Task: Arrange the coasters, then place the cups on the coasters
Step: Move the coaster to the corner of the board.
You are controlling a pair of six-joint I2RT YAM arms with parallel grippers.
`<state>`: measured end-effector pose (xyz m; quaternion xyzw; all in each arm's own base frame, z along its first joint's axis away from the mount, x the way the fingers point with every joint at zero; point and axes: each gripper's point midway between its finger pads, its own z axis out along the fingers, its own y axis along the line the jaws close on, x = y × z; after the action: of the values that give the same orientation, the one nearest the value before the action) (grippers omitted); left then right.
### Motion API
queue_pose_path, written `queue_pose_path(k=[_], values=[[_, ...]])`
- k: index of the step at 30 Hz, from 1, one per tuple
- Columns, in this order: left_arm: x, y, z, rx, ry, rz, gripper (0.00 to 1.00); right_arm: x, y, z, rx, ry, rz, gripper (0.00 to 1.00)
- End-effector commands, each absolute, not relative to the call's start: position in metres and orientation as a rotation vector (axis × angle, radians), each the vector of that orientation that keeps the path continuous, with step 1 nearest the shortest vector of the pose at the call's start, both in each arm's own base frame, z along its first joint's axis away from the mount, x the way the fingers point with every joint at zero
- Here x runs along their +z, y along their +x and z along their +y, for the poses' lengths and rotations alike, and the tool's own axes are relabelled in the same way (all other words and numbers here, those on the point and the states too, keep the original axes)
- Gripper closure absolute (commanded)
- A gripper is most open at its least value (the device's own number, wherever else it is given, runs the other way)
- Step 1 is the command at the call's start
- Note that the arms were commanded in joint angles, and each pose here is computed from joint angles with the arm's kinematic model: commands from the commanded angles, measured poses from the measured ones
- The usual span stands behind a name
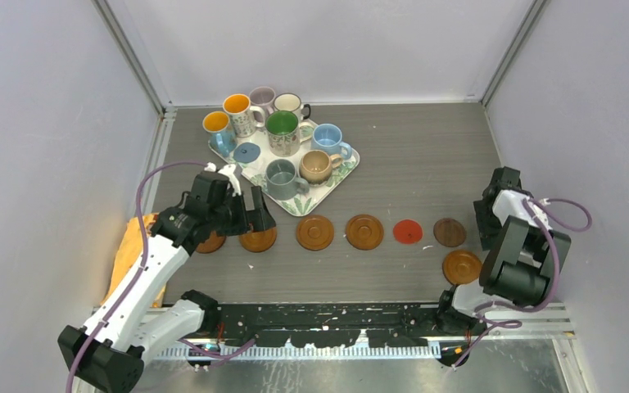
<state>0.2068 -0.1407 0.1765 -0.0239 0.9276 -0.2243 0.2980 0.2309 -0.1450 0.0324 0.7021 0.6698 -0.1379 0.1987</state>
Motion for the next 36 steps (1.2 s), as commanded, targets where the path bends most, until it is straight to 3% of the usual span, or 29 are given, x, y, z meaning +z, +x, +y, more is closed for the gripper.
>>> queue_pose_path(k=[1,7,21,36], values=[[0.196,0.213,-0.149,-0.660,-0.033,2.416,0.00,0.042,0.263,-0.169,-0.394,1.892,1.847,0.00],[0.194,0.213,-0.150,-0.662,-0.030,2.429,0.00,0.050,0.269,-0.171,-0.402,1.877,1.881,0.00],[0.187,0.210,-0.151,-0.664,-0.031,2.454,0.00,0.067,0.206,-0.109,-0.244,1.957,1.816,0.00],[0.190,0.202,-0.147,-0.655,-0.021,2.469,0.00,0.021,0.186,-0.104,-0.258,2.023,1.696,0.00]])
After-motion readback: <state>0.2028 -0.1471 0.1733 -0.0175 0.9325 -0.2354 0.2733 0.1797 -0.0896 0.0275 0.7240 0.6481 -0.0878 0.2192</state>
